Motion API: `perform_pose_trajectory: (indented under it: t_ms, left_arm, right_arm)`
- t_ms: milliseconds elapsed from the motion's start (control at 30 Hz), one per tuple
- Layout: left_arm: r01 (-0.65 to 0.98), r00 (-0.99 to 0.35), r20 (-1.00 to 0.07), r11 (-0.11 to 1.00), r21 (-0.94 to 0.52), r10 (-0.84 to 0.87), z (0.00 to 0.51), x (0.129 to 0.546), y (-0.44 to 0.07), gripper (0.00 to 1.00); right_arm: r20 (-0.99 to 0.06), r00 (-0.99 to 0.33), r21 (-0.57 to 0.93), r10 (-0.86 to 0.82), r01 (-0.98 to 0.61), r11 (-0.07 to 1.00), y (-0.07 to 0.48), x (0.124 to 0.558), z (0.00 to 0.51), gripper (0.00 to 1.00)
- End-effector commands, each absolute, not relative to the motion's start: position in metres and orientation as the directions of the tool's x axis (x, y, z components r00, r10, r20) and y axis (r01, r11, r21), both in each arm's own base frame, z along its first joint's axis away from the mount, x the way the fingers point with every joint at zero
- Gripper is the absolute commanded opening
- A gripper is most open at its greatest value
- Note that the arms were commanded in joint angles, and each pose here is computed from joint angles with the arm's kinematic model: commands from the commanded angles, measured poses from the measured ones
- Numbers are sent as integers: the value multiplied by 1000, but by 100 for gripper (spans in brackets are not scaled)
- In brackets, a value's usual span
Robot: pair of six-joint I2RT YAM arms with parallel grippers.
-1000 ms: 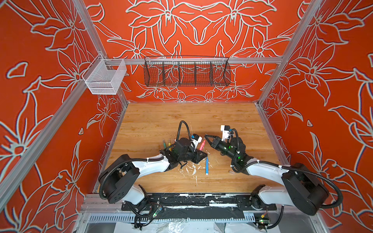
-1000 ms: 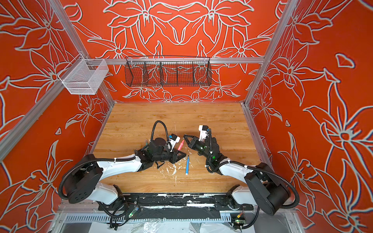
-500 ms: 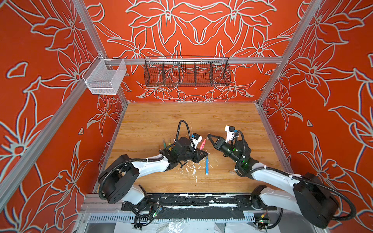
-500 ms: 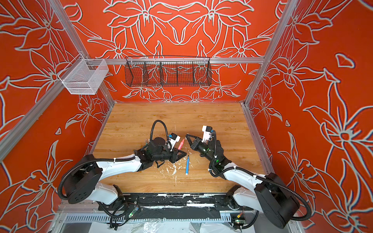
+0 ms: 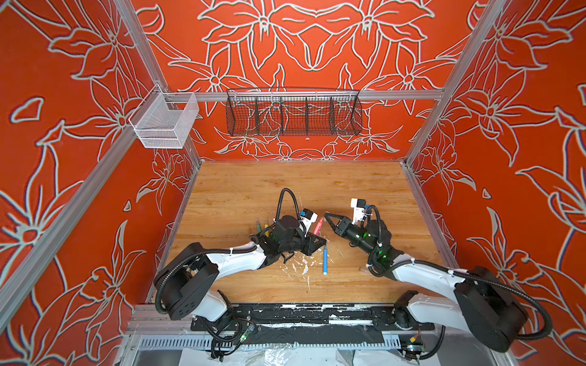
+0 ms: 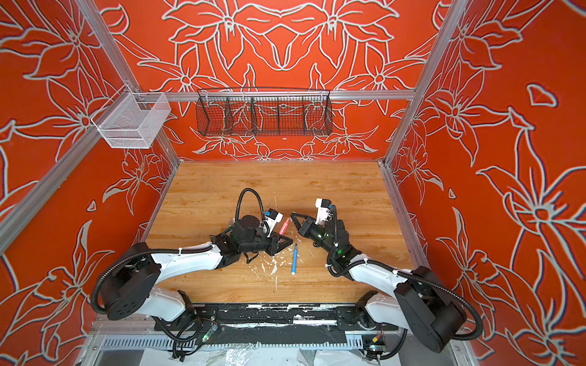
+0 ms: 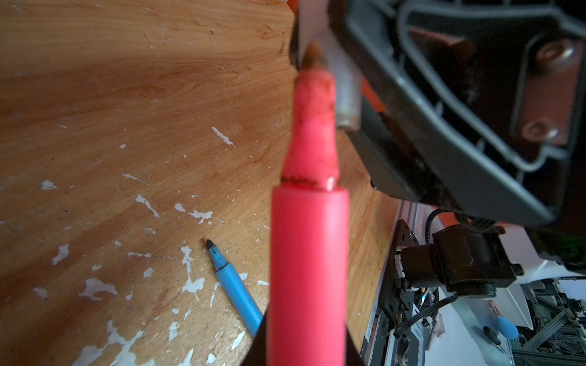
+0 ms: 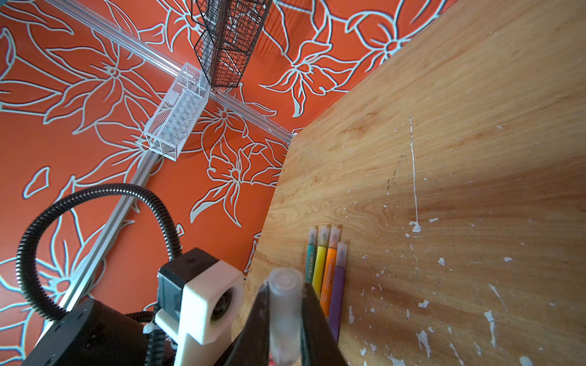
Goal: Insert the pens into the pen caps
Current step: 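Align the clear cap above the pink marker tip with the right gripper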
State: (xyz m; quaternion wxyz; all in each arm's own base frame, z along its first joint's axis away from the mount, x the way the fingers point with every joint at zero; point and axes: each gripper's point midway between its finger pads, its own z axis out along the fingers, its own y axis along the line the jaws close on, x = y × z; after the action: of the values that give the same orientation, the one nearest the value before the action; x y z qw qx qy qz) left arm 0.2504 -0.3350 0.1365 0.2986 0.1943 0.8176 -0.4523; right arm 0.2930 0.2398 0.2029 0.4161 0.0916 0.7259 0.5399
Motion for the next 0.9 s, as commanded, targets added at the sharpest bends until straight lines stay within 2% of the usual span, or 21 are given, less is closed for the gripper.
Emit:
perform_pose_trajectory:
  t_ms: [0, 600, 867]
  left_arm:
    - [612, -729, -683, 487, -624, 42, 149, 252, -340, 0]
    - [617, -749, -658, 447, -648, 79, 145, 247, -352, 0]
    - [622, -748, -658, 440, -648, 88, 145, 245, -354, 0]
  right_arm:
    - [-505, -586, 862, 634, -312, 399, 227, 294, 210, 0]
    - [-501, -567, 865, 654, -317, 388, 223, 293, 215, 0]
    - [-501, -515, 866, 696, -288, 410, 205, 294, 212, 0]
